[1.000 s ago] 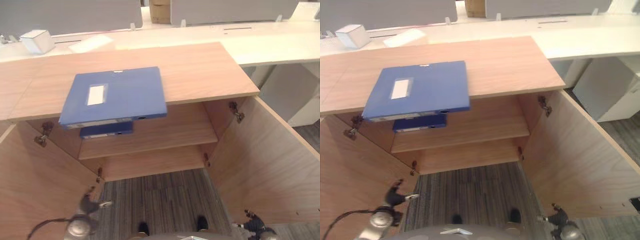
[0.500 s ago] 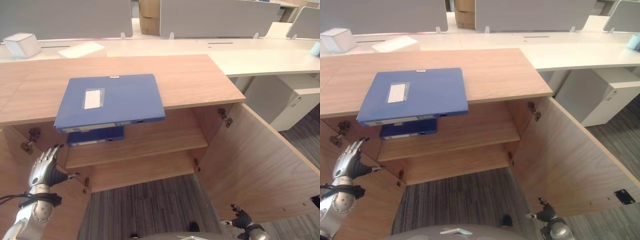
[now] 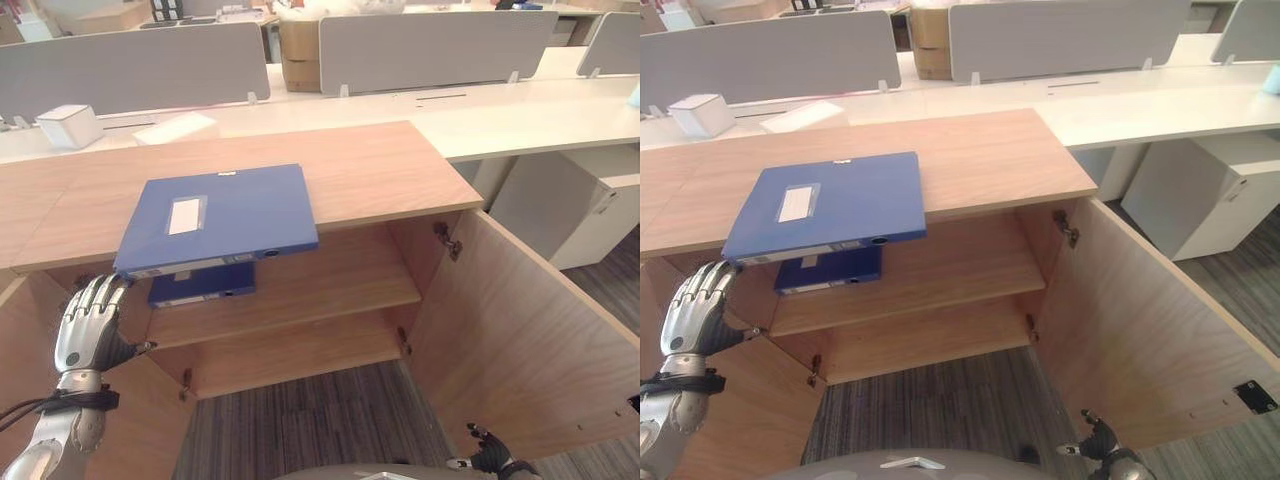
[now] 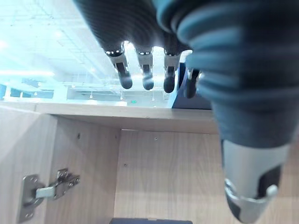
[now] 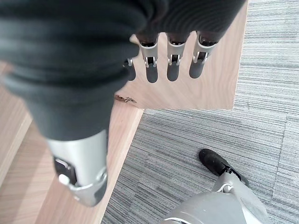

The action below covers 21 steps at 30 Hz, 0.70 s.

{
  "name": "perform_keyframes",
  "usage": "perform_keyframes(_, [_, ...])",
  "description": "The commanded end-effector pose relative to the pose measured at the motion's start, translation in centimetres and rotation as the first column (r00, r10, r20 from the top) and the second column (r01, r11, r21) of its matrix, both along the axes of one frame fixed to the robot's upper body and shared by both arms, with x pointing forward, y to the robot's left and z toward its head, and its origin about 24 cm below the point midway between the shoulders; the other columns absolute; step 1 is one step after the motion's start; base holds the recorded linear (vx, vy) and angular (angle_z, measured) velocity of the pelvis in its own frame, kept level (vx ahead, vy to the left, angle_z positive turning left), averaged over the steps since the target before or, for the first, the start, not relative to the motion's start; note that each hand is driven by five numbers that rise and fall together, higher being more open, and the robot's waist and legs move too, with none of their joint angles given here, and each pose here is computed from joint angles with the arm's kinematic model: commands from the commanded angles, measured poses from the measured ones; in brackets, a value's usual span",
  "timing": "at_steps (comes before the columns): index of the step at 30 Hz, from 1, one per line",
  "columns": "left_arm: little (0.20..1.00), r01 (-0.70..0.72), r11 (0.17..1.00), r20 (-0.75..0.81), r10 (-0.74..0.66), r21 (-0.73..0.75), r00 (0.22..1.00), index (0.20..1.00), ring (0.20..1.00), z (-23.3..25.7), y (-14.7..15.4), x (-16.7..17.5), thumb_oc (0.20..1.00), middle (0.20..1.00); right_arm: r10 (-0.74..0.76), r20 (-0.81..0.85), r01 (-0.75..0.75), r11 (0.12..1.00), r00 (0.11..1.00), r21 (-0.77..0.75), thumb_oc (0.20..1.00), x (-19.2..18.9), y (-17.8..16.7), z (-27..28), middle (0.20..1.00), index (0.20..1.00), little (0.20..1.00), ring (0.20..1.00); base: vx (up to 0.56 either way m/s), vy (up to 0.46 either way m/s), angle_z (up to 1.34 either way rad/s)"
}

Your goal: Put the empty folder in the office cabinet

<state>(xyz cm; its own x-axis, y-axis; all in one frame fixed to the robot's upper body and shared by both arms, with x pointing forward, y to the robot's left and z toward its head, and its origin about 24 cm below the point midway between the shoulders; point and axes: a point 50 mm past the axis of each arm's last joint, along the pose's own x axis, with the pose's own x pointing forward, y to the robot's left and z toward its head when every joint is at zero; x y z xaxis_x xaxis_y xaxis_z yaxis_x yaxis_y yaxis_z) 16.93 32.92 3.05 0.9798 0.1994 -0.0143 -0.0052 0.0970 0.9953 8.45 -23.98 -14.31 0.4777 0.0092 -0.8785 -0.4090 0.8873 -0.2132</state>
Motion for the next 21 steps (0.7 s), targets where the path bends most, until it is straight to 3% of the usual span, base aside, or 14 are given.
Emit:
perform_keyframes(1, [1.000, 0.012, 0.986, 0.191, -0.045, 0.169, 0.981, 1.000, 1.000, 4.9, 1.3, 2.6, 1.000, 1.000, 0.035, 0.085, -0.032, 0.999, 0.996, -0.032, 1.000, 2.7, -0.3, 0.7, 1.000, 1.000, 1.000, 1.000, 0.00, 0.000, 0.00])
perform_keyframes(21, [1.000, 0.059, 0.965, 0.343, -0.147, 0.255, 0.928, 1.000, 1.000, 8.1, -0.1, 3.2, 1.000, 1.000, -0.002, 0.057, 0.003, 1.000, 0.998, -0.014, 1.000, 1.7, 0.3, 0.0, 1.000, 1.000, 1.000, 1.000, 0.00, 0.000, 0.00])
